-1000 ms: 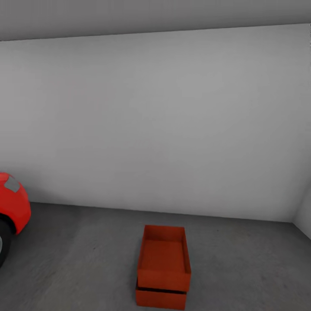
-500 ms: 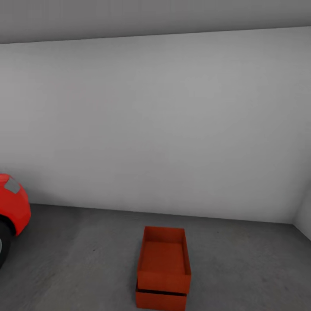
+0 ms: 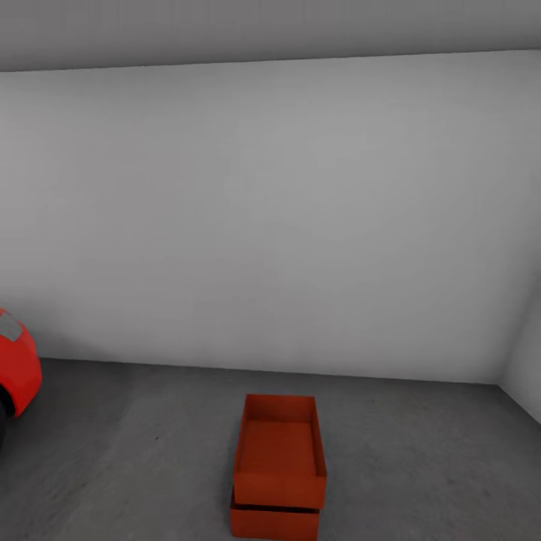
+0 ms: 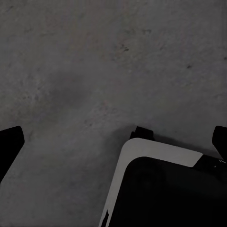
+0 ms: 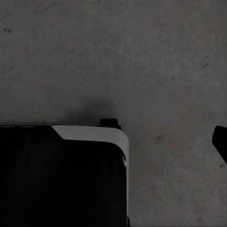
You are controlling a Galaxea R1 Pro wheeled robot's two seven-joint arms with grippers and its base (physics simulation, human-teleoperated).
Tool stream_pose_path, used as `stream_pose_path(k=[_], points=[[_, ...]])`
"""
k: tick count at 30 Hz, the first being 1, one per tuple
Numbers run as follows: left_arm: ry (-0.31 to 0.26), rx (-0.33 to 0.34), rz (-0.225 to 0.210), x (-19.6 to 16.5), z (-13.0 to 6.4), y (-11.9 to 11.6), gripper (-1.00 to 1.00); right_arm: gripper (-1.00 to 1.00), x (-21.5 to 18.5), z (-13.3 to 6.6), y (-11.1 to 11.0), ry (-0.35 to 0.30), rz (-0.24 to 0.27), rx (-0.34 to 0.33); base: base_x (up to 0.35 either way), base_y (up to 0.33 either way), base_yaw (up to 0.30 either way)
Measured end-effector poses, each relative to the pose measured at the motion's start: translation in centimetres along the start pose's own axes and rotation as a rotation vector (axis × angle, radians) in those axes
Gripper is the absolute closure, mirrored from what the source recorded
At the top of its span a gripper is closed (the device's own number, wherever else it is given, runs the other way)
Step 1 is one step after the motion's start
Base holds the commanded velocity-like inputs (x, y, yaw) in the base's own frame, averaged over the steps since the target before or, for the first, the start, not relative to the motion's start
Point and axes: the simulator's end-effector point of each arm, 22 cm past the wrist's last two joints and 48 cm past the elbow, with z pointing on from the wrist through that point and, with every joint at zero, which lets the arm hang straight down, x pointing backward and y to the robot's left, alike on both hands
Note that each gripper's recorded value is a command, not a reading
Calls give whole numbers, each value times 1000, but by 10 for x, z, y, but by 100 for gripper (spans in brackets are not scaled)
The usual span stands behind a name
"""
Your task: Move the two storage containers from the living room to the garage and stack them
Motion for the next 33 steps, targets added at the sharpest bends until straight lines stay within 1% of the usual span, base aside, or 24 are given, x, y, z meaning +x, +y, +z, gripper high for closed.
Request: stream_pose_path(k=[16,33], points=[[-1,0,1,0,0,0,-100,-100,0,0,2,1,2,-6,0,0,0],[-18,0,-4,-8,-1,2,-100,-100,-6,-1,1,-14,6,-4,0,0,0]])
